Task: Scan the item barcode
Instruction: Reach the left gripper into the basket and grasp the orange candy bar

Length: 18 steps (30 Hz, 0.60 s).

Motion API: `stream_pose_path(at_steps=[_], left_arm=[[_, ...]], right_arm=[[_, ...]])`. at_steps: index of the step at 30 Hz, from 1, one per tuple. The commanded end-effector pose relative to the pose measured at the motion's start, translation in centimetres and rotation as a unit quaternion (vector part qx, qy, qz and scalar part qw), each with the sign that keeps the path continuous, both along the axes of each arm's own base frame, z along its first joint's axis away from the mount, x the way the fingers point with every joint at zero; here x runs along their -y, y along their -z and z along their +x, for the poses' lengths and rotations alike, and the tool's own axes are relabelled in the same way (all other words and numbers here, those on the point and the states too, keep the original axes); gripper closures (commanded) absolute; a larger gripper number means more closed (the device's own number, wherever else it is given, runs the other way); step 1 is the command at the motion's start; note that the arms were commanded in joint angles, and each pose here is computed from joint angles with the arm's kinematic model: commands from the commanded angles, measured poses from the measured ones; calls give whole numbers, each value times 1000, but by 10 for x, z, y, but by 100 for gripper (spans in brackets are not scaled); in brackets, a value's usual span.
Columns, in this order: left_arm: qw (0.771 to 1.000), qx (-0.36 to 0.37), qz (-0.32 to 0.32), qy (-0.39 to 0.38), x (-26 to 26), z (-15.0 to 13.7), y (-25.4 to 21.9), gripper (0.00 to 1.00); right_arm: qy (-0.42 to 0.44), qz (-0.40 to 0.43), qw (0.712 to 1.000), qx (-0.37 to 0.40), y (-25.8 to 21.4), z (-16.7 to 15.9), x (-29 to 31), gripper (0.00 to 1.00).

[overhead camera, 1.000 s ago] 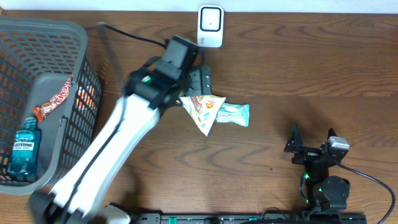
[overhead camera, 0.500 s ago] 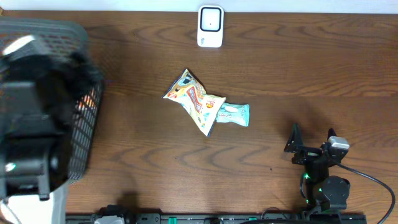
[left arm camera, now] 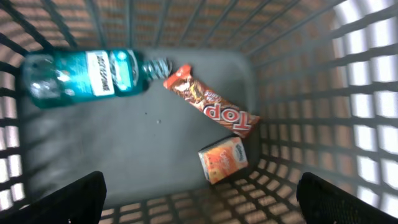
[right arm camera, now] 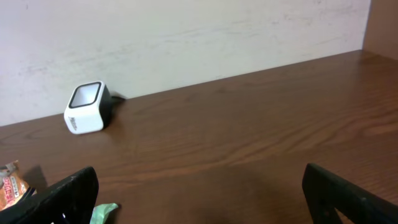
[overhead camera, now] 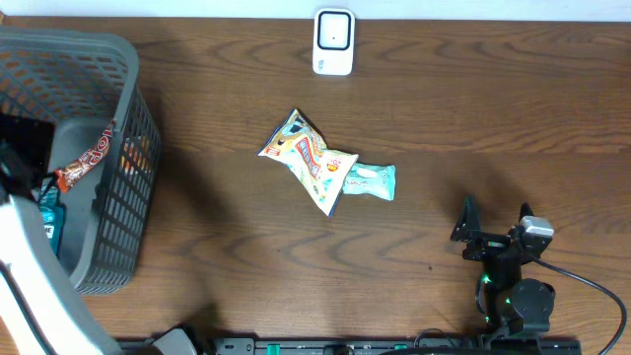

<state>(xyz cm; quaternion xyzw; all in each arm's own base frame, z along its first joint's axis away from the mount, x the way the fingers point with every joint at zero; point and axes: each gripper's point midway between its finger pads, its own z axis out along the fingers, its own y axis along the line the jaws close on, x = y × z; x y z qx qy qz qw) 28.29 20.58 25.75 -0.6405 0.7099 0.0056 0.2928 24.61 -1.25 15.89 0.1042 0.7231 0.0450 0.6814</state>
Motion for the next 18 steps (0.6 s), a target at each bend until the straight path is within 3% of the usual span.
stream_pose_path(at_steps=[1,8,18], left_arm=[[998,-28,-55,-21,-8,20,45,2],[994,-65,-80,-24,-35,61,120,2],[991,-87,-94,-26,-53,87,192,2]], right_arm=[[6,-7,1000,1,0,0,2,1],[6,-7,1000,1,0,0,2,1],[6,-7,1000,1,0,0,2,1]])
